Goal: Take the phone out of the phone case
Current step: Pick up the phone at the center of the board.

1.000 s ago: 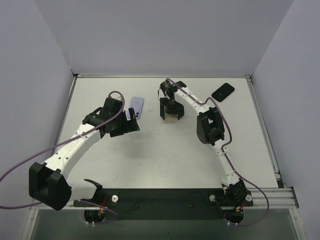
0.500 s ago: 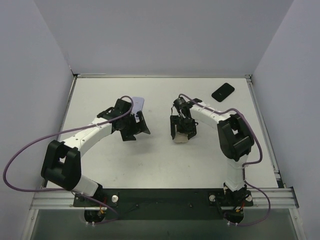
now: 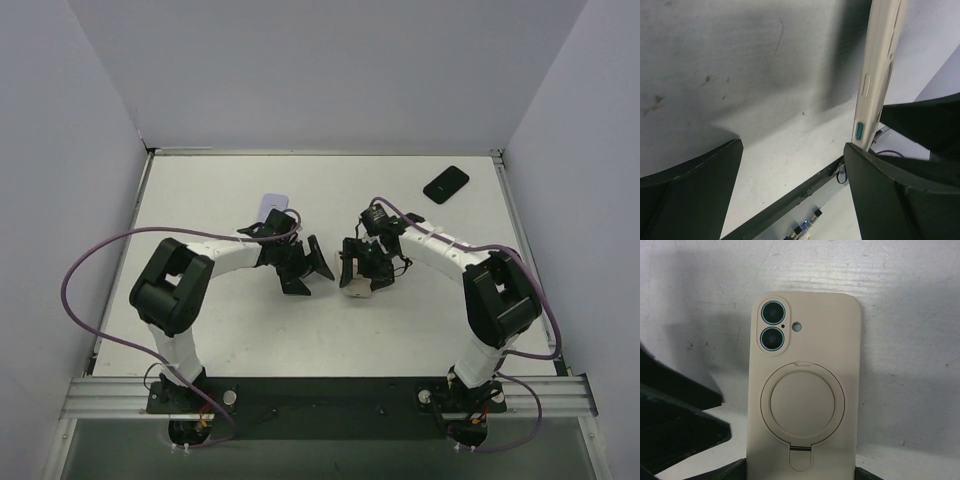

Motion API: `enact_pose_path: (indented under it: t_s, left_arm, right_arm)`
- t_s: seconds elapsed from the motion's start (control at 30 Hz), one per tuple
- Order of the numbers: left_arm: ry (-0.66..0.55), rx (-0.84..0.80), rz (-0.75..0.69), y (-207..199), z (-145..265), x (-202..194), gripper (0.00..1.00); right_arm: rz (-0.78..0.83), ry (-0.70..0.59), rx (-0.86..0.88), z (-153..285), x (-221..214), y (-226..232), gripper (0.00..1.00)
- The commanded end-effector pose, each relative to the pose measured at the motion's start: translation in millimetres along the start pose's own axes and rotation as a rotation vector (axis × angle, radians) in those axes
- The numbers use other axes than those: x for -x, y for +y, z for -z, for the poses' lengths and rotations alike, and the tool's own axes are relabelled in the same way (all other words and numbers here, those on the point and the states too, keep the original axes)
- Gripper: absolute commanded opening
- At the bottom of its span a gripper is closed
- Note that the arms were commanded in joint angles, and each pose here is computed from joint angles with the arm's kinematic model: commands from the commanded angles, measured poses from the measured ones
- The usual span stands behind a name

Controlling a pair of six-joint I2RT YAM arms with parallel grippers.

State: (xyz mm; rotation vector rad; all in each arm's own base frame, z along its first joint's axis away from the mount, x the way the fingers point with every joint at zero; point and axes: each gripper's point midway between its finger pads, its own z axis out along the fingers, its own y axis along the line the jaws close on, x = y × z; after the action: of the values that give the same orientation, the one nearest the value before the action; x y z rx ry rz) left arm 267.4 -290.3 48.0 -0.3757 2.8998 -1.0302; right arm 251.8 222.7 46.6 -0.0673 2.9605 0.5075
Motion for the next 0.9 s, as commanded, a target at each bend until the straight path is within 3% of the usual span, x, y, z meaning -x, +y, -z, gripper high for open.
enact_pose_path:
  t_s: [0.0, 0.13, 0.33, 0.67, 0.7, 0.73, 0.8, 0.83, 0.87]
  left_arm:
    - [0.003, -0.17, 0.02, -44, -14, 18, 0.93]
    - [-0.005, -0.275, 0.035, -63, -23, 27, 0.93]
    - [0.002, -0.294, 0.075, -70, -34, 33, 0.88]
    - [0.029, -0.273, 0.063, -91, -58, 25, 0.64]
    - [0.026, -0.272, 0.065, -92, -59, 26, 0.61]
    - [0.027, -0.272, 0.068, -92, -60, 25, 0.47]
    - [0.025, -0.263, 0.074, -92, -59, 26, 0.33]
    - [0.024, -0.259, 0.075, -91, -59, 26, 0.16]
    - [0.015, -0.255, 0.073, -93, -57, 27, 0.07]
  right_arm:
    - [0.009, -0.017, 0.088, 15, -3, 18, 0.25]
    - [0.008, -0.004, 0.091, 15, -11, 16, 0.25]
    - [0.008, 0.001, 0.099, 17, -16, 17, 0.25]
    - [0.02, 0.012, 0.123, 22, -23, 21, 0.25]
    - [0.021, 0.012, 0.119, 22, -23, 20, 0.25]
    - [0.022, 0.014, 0.114, 21, -24, 19, 0.25]
    - [0.023, 0.009, 0.105, 22, -24, 18, 0.25]
    - [0.025, 0.006, 0.099, 23, -25, 16, 0.27]
    - [0.03, -0.005, 0.083, 25, -24, 14, 0.29]
